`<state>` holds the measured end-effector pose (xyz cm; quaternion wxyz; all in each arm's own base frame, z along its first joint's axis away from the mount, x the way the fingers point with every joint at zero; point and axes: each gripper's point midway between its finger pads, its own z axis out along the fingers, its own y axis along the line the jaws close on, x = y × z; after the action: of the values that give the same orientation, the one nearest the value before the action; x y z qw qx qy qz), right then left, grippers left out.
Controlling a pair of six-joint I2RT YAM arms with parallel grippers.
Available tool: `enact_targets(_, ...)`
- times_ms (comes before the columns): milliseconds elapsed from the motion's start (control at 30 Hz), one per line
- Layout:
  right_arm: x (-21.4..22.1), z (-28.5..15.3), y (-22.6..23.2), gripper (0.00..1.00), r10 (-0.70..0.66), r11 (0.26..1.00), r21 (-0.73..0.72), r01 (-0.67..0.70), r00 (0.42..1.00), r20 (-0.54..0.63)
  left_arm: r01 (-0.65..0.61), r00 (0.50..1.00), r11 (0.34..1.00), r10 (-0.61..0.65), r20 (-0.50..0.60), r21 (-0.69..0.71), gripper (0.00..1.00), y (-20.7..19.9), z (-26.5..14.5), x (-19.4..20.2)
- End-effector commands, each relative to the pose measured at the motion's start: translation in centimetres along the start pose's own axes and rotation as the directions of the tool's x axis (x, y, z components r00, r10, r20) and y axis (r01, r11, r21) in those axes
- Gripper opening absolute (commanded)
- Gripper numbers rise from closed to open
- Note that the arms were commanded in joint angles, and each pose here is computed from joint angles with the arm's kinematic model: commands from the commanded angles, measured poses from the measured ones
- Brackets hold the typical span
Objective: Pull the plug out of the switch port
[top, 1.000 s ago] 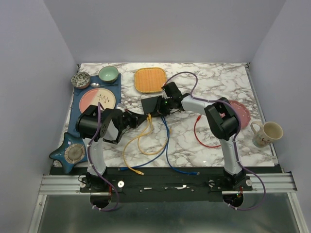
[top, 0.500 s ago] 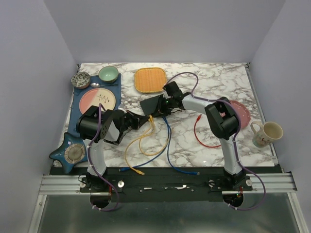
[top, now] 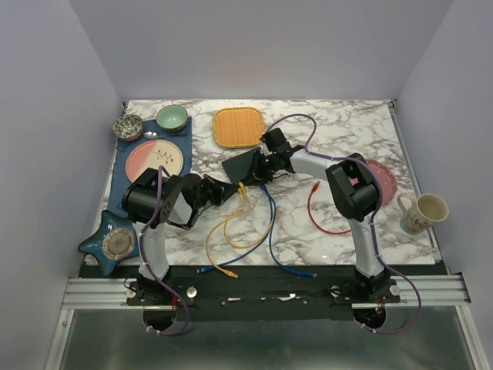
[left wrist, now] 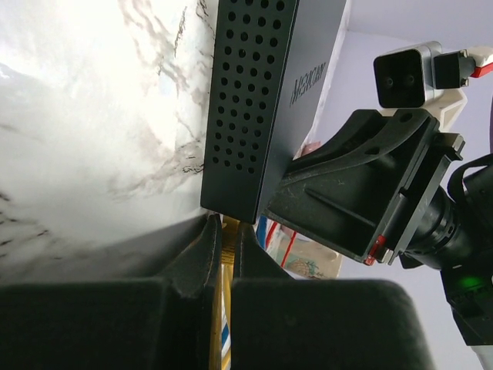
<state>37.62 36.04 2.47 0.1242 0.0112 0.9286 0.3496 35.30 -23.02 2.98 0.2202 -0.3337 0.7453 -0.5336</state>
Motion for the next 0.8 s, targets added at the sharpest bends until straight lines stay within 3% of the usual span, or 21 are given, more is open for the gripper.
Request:
enact_targets(0, -2.1, 1.6, 1.7, 0.25, -0.025, 0.998, -0.050, 0.029, 0.997, 0.076, -0.016, 0.956, 0.985, -0.036, -0.291, -0.174, 0.00, 4.9, -1.5, 8.1)
enact_targets(767, -2.9, 1.1, 2.7, 0.25, -0.034, 0.997, -0.067, 0.041, 0.995, 0.097, -0.078, 0.918, 0.985, 0.011, -0.397, -0.151, 0.00, 3.6, -2.5, 12.0)
